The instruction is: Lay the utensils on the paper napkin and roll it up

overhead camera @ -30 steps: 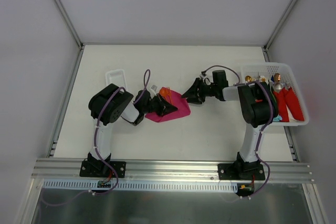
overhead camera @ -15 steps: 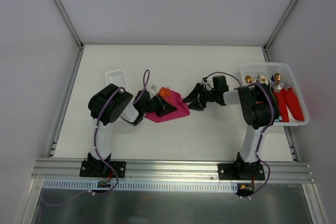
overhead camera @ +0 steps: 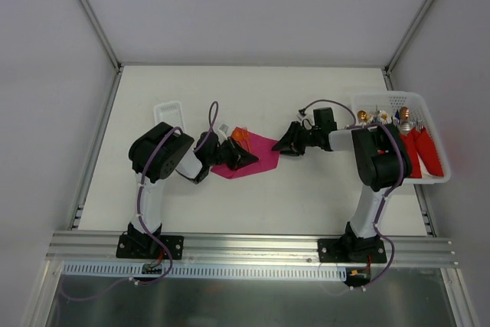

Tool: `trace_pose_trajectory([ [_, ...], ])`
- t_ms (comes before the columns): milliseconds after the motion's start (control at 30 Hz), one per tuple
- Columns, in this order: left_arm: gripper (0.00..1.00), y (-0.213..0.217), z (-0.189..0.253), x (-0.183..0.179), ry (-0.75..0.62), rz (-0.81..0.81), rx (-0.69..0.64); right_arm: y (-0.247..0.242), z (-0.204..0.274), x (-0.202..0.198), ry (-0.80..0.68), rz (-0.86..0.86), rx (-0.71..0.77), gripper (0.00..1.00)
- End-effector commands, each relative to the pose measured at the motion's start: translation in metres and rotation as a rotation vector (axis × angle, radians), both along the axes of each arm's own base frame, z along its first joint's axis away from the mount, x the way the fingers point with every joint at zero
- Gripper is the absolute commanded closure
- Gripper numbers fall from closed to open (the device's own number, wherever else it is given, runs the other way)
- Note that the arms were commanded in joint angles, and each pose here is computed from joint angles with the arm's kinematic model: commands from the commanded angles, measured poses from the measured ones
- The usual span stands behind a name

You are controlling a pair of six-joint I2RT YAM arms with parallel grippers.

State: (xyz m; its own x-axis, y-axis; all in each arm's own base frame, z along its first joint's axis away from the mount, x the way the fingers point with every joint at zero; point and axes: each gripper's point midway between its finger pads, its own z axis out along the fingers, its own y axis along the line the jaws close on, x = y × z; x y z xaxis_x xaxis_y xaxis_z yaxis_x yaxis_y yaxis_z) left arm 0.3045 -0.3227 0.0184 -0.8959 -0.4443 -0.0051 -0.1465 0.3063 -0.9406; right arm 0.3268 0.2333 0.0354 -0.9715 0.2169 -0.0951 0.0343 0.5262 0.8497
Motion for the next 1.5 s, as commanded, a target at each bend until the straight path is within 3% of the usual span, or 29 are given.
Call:
trace_pose_trajectory([
  [0, 1.0, 0.014, -0.024, -0.005, 0.042, 0.028, 0.057, 0.006, 0.024, 0.019, -0.099, 0.011, 0.016, 0.76],
  [67, 1.0, 0.014, -0.023, -0.004, 0.041, 0.03, 0.057, 0.011, 0.032, 0.02, -0.114, 0.02, 0.028, 0.91],
  [167, 1.0, 0.013, -0.023, -0.004, 0.043, 0.025, 0.056, 0.019, 0.046, 0.02, -0.119, 0.021, 0.065, 1.0],
  [600, 1.0, 0.013, -0.019, -0.004, 0.031, 0.025, 0.052, 0.063, 0.042, -0.008, 0.048, 0.053, 0.144, 1.0],
  [1200, 1.0, 0.006, 0.046, 0.001, -0.167, -0.03, -0.001, 0.056, -0.004, -0.011, 0.122, 0.062, 0.0, 1.0],
  [1467, 1.0, 0.009, 0.054, -0.004, -0.169, -0.035, 0.007, 0.051, -0.007, -0.011, 0.117, 0.062, -0.031, 1.0],
])
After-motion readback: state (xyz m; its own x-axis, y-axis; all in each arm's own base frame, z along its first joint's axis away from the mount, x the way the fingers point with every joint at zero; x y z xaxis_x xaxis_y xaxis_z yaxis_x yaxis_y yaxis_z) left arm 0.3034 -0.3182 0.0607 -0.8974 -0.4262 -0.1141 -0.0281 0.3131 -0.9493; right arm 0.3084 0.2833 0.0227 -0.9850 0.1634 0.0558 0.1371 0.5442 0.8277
